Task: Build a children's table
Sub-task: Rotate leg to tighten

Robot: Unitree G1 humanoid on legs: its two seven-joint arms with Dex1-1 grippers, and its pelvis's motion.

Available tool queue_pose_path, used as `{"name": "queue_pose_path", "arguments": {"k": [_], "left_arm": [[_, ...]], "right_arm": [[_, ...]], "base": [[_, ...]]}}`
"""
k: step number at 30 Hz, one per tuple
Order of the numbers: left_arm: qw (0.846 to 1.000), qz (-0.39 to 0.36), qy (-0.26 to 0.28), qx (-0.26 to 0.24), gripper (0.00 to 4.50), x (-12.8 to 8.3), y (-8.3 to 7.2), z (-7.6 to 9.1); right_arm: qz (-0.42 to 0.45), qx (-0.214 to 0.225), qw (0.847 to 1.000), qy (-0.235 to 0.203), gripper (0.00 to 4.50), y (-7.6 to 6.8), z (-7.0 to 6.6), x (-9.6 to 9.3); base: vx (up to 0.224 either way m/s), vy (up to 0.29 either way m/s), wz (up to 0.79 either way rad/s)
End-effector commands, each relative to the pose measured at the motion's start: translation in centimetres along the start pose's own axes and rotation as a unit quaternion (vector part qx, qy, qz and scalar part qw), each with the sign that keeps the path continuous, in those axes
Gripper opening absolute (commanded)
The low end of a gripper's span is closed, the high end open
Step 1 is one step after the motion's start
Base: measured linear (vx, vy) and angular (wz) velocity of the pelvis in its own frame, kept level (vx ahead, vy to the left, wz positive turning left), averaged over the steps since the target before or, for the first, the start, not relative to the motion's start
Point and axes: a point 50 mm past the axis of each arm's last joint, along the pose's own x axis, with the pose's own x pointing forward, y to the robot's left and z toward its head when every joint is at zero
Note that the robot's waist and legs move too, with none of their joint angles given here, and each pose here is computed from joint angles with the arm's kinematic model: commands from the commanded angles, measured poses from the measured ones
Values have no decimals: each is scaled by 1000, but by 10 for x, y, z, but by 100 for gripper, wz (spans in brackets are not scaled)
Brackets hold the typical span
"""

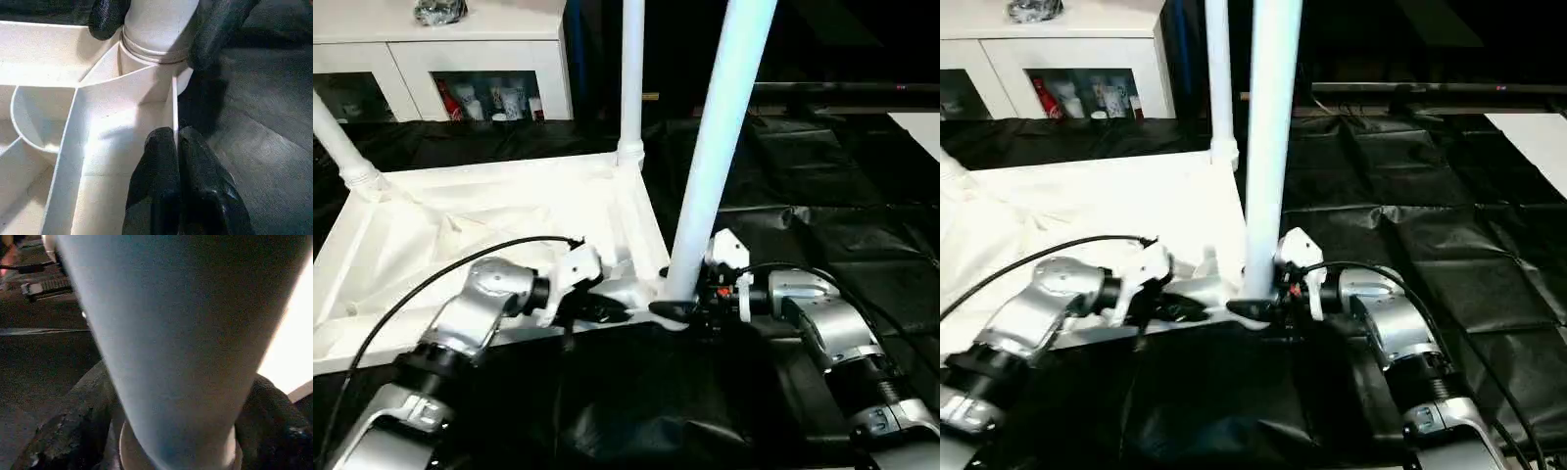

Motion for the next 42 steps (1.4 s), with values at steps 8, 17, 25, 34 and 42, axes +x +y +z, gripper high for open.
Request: {"name": "queue_pose_path", "arguments": {"k": [8, 17, 25, 34, 42], "left_arm": [[1000, -18, -13, 22, 0, 0, -4, 9], [996, 70, -53, -4, 0, 21, 15, 29], [977, 201, -66, -39, 0, 49, 40, 53], [976, 196, -86, -25, 0, 57, 38, 60], [984, 155, -83, -6, 0, 42, 32, 46]], "right_arm": [[32, 7, 999, 0, 255, 9, -1, 7], [-112, 47, 992, -19, 240, -2, -9, 32], [-296, 127, 946, -43, 212, -22, -4, 66], [-267, 117, 954, -75, 277, -16, 8, 84], [-196, 42, 979, -43, 330, -15, 6, 66]], "base": [[0, 0, 0], [0, 0, 0], [0, 0, 0], [0, 0, 0], [0, 0, 0]]}}
